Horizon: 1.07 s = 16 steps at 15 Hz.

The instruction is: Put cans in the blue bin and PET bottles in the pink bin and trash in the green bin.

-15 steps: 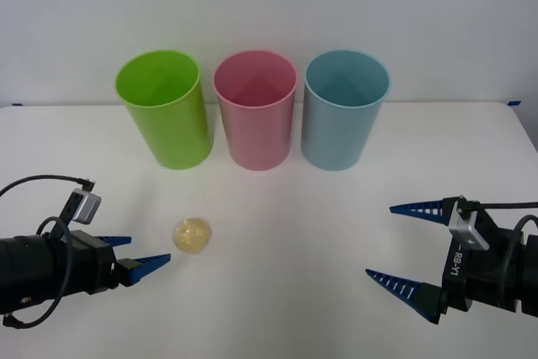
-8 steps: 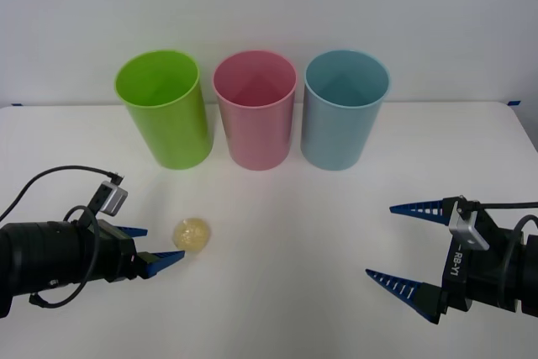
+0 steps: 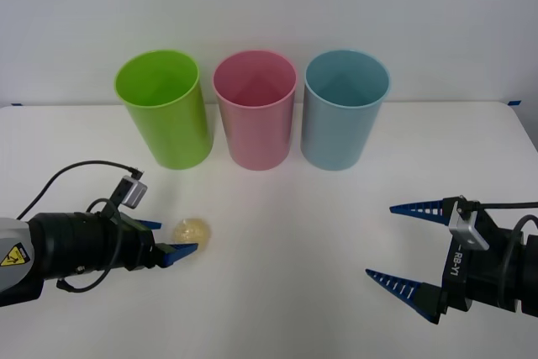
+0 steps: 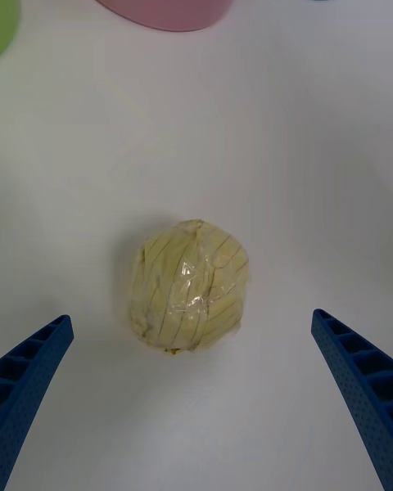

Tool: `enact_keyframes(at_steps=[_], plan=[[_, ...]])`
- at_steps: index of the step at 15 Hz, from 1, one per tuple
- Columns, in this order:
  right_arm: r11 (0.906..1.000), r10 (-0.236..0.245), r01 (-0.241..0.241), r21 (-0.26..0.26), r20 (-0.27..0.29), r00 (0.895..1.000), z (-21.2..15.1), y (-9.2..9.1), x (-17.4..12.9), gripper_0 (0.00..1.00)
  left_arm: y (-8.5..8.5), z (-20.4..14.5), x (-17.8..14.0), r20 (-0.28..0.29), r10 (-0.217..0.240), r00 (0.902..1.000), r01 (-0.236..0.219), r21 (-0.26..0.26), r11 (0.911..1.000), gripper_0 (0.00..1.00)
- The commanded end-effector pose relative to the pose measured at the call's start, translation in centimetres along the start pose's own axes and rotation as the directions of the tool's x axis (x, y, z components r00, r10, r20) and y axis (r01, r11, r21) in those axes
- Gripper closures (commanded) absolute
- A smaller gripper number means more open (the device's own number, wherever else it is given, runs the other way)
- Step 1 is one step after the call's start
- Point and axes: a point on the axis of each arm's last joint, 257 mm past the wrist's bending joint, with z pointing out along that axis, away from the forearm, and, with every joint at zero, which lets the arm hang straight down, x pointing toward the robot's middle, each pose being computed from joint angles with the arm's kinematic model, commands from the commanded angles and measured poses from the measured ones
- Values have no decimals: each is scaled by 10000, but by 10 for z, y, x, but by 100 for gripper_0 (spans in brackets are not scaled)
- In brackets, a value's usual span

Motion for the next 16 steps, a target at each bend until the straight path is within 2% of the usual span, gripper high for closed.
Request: enact_keyframes(at_steps=[1,8,16], plan=[[10000,0,0,0,0,10000,0,0,0,0,-2,9,2,-244,180,9995,-178,67,9998,0],[10000,0,0,0,0,10000,0,0,0,0,-5,21,6,-242,302,9993,-299,98,9995,0],[10000,0,0,0,0,10000,0,0,0,0,1,41,-3,-79,276,9996,-277,-53,9996,0]])
